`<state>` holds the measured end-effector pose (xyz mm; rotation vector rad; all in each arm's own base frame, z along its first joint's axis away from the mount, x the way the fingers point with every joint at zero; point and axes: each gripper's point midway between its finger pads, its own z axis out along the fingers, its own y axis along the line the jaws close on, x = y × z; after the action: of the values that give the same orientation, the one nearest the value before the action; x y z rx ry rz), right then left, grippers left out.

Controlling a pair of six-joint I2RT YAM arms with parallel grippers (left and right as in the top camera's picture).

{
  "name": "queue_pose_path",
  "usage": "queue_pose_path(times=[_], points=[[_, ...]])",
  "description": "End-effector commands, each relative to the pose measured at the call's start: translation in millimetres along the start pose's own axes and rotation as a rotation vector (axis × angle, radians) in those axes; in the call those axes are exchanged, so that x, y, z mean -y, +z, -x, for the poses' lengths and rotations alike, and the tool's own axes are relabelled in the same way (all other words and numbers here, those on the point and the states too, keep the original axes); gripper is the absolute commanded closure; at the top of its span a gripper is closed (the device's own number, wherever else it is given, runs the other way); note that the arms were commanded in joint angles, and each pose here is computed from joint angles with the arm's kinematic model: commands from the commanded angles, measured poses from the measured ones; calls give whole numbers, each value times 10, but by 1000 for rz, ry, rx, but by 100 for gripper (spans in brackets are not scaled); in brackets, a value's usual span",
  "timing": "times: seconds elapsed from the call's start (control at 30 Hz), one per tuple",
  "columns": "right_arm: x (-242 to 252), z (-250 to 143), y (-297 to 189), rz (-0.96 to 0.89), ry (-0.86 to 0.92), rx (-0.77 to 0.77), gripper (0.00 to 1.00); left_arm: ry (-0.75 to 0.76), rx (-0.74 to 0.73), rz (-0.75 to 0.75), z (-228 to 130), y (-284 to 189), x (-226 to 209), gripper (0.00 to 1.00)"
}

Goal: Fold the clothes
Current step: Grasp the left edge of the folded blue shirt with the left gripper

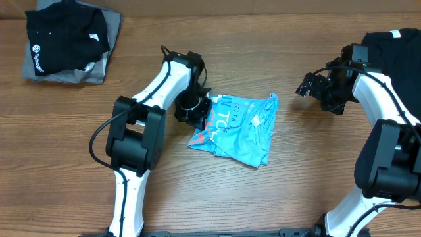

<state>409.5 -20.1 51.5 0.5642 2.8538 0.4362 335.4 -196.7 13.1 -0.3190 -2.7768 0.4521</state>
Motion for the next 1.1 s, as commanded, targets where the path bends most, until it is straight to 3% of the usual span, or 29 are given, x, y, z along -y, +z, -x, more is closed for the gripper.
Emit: queue_pose_path(times=[0.0,0.23,0.53,0.57,0.6,0.63,0.7,0.83,0.9,1.07], points=[[0,9,-31,-3,-2,12,0,15,18,-12,-5,-60,73,96],[0,10,-31,-3,-2,12,0,-140,118,247,161,-411,-500,96],[-1,12,-31,-3,-2,13,0,-107,223,212,257,-849,-372,96],[-1,12,-31,-3,-2,13,0,-105,231,211,261,-870,-363,83],[-1,11,-31,-3,-3,13,0,-106,231,209,260,-872,-358,56],[-1,11,-31,-3,-3,13,0,-105,227,197,254,-862,-340,38],[-1,13,-31,-3,-3,13,0,-102,208,152,247,-796,-290,19],[-1,12,-31,-3,-3,13,0,-32,166,-7,243,-584,-72,0],[0,10,-31,-3,-2,12,0,5,162,-77,263,-478,12,0],[2,1,-31,-4,-1,9,0,8,158,-91,285,-306,-31,0]])
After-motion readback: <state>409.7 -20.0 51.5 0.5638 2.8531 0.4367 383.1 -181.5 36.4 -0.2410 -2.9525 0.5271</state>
